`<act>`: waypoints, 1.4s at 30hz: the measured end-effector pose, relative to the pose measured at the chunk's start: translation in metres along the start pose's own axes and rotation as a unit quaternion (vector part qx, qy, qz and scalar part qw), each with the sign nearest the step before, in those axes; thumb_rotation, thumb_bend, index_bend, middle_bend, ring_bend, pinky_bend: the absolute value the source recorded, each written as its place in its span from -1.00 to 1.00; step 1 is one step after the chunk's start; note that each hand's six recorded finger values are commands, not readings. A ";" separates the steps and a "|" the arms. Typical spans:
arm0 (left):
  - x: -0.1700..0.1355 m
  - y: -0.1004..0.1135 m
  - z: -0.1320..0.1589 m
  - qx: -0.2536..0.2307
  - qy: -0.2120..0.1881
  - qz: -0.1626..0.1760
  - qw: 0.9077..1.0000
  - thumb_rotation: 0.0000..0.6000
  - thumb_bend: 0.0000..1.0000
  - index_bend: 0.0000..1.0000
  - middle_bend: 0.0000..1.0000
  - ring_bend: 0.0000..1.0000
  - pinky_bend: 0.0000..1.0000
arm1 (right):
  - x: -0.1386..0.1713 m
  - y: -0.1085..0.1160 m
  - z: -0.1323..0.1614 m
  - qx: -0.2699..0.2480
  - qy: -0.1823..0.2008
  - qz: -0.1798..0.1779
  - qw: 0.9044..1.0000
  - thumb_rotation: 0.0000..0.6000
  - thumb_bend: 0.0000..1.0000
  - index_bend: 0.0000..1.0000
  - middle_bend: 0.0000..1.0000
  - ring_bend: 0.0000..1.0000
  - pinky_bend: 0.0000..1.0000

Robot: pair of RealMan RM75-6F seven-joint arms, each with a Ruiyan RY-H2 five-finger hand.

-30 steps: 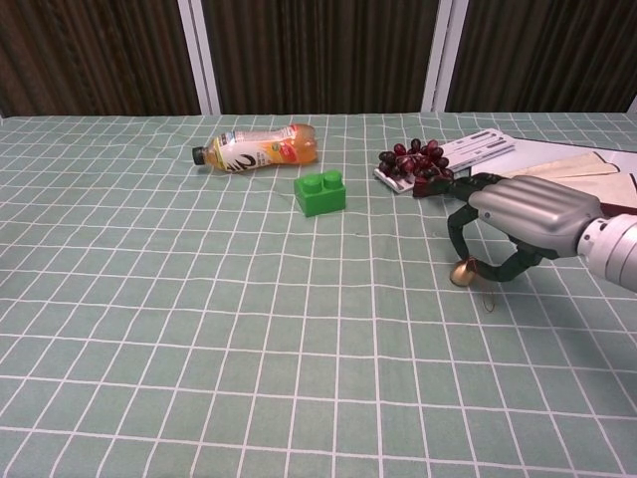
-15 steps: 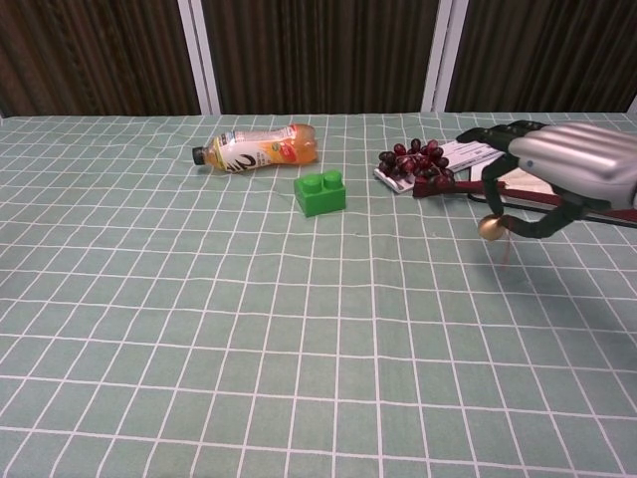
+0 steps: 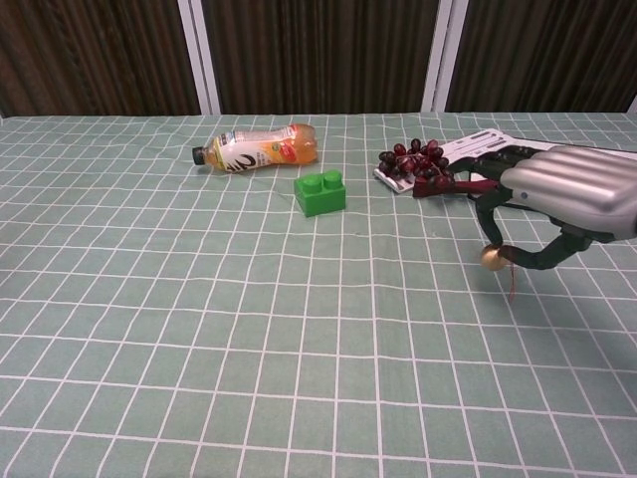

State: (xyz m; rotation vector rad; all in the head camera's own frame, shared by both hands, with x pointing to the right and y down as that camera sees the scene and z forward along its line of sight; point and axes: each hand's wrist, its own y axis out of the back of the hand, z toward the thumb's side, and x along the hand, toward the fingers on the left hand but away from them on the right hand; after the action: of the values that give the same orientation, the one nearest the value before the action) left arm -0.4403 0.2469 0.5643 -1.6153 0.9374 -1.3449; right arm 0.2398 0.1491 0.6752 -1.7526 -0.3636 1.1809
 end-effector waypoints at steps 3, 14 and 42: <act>0.000 0.001 0.002 0.000 -0.003 0.003 1.000 1.00 -0.15 -0.99 -1.00 -1.00 -0.85 | -0.010 0.006 0.003 -0.019 -0.002 -0.011 1.000 1.00 0.11 0.53 -0.76 -1.00 -1.00; 0.000 0.000 0.001 0.001 -0.001 0.001 1.000 1.00 -0.15 -0.99 -1.00 -1.00 -0.85 | -0.013 -0.005 -0.002 -0.012 -0.012 0.012 1.000 1.00 0.11 0.53 -0.76 -1.00 -1.00; 0.006 -0.002 -0.001 -0.002 0.001 -0.002 1.000 1.00 -0.15 -0.99 -1.00 -1.00 -0.85 | -0.039 -0.022 0.010 -0.038 -0.015 0.039 0.998 1.00 0.11 -0.05 -0.78 -1.00 -1.00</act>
State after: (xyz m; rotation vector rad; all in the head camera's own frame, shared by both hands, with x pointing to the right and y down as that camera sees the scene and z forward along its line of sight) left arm -0.4404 0.2419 0.5684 -1.6207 0.9395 -1.3472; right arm 0.2177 0.1395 0.7140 -1.8304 -0.3636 1.2642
